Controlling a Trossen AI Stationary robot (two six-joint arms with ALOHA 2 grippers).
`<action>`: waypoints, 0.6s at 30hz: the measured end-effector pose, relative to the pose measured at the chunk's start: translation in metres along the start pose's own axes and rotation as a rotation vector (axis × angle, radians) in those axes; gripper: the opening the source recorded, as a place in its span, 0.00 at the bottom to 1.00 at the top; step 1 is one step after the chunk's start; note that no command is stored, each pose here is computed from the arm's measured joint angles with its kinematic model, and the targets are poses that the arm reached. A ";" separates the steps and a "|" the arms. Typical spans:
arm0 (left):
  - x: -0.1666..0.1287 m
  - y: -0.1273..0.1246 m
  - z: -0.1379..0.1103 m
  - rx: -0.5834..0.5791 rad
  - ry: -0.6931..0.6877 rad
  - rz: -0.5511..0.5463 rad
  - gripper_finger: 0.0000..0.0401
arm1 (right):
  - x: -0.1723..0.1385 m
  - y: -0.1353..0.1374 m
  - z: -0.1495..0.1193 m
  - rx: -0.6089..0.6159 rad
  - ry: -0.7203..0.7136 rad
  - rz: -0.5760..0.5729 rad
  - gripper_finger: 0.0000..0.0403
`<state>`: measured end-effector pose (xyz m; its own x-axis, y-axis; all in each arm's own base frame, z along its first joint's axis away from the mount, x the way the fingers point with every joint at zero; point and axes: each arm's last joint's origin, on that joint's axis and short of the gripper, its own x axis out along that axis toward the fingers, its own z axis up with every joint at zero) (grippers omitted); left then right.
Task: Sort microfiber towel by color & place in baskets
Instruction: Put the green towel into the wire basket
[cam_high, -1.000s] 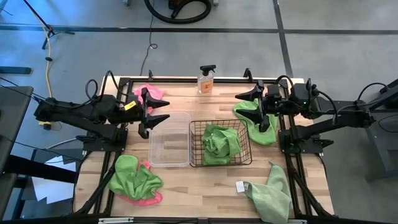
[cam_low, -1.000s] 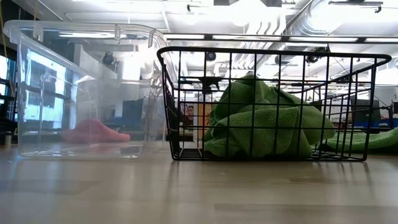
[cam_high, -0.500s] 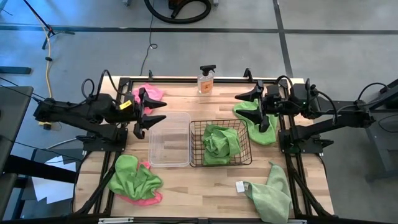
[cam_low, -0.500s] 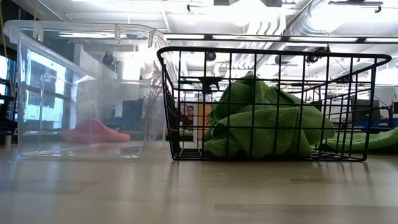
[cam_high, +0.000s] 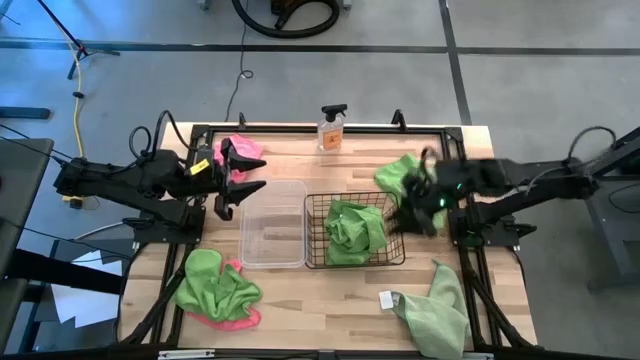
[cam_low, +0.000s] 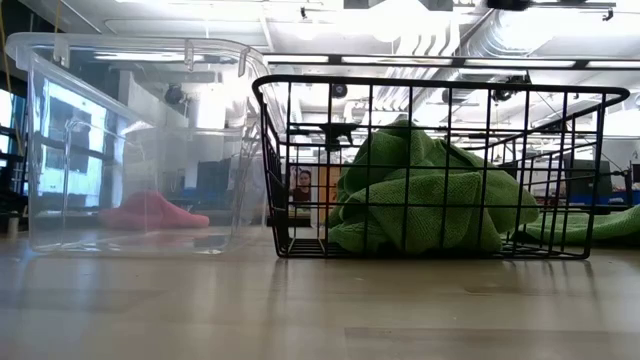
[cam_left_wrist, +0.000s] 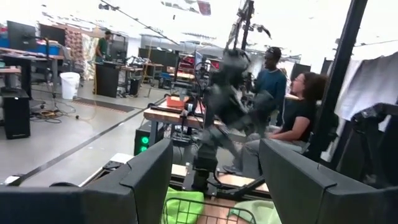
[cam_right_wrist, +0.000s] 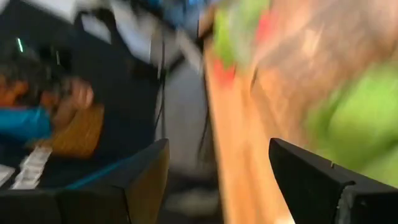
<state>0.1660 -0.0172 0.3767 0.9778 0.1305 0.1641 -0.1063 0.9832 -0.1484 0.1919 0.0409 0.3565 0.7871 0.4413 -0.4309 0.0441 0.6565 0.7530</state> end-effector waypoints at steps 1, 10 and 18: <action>0.000 0.000 0.000 0.000 -0.001 0.005 0.56 | 0.006 0.003 -0.008 0.038 0.073 0.003 0.68; 0.000 0.001 0.001 -0.045 -0.010 0.021 0.56 | 0.068 0.033 -0.103 0.294 0.596 -0.175 0.68; 0.000 0.001 0.001 -0.030 -0.010 0.022 0.56 | 0.121 0.025 -0.181 0.497 0.787 -0.551 0.68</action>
<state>0.1658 -0.0165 0.3775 0.9733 0.1533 0.1706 -0.1218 0.9758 -0.1817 0.1772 0.2216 0.2332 -0.0251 0.5469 -0.8369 0.6551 0.6413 0.3994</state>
